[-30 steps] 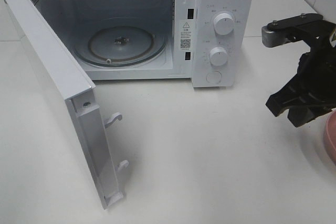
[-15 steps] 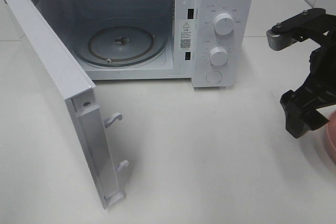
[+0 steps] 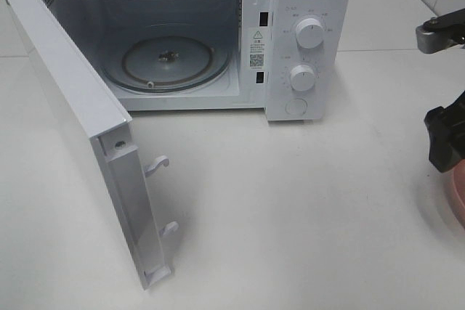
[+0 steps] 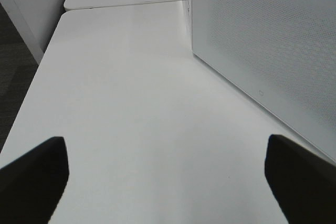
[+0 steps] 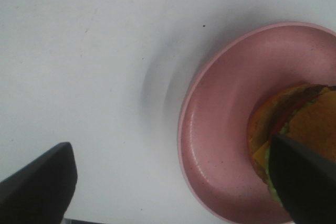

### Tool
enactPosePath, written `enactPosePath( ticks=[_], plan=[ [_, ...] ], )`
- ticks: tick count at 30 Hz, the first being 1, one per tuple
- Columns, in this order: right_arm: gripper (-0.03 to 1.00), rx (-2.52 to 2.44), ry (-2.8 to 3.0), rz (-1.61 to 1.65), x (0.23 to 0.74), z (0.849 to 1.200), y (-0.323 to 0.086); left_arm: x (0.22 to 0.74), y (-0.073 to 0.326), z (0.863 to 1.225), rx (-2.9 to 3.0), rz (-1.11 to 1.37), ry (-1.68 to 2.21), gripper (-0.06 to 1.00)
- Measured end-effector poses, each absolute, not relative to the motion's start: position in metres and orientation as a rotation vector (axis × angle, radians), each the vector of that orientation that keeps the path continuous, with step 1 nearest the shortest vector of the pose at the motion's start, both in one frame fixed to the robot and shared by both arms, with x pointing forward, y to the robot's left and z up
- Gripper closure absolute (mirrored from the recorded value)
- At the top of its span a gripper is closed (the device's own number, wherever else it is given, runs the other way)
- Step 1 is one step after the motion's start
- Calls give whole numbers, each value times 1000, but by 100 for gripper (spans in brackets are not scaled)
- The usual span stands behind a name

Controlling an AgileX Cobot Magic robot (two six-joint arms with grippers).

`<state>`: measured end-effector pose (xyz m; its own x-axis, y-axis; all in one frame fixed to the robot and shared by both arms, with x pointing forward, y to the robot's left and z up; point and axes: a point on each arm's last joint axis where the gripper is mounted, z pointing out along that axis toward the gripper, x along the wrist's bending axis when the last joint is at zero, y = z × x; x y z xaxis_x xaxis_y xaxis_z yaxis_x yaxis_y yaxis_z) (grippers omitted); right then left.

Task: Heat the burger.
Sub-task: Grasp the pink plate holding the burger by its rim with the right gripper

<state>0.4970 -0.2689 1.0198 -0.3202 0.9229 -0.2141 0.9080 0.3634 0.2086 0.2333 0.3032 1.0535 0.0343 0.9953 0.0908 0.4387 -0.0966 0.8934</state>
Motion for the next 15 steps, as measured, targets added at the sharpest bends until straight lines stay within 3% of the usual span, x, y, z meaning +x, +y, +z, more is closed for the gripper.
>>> enactPosePath(
  ticks=[15],
  plan=[
    [11, 1732, 2240, 83, 504, 992, -300, 233, 303, 1054, 1621, 1020, 1480, 1]
  ],
)
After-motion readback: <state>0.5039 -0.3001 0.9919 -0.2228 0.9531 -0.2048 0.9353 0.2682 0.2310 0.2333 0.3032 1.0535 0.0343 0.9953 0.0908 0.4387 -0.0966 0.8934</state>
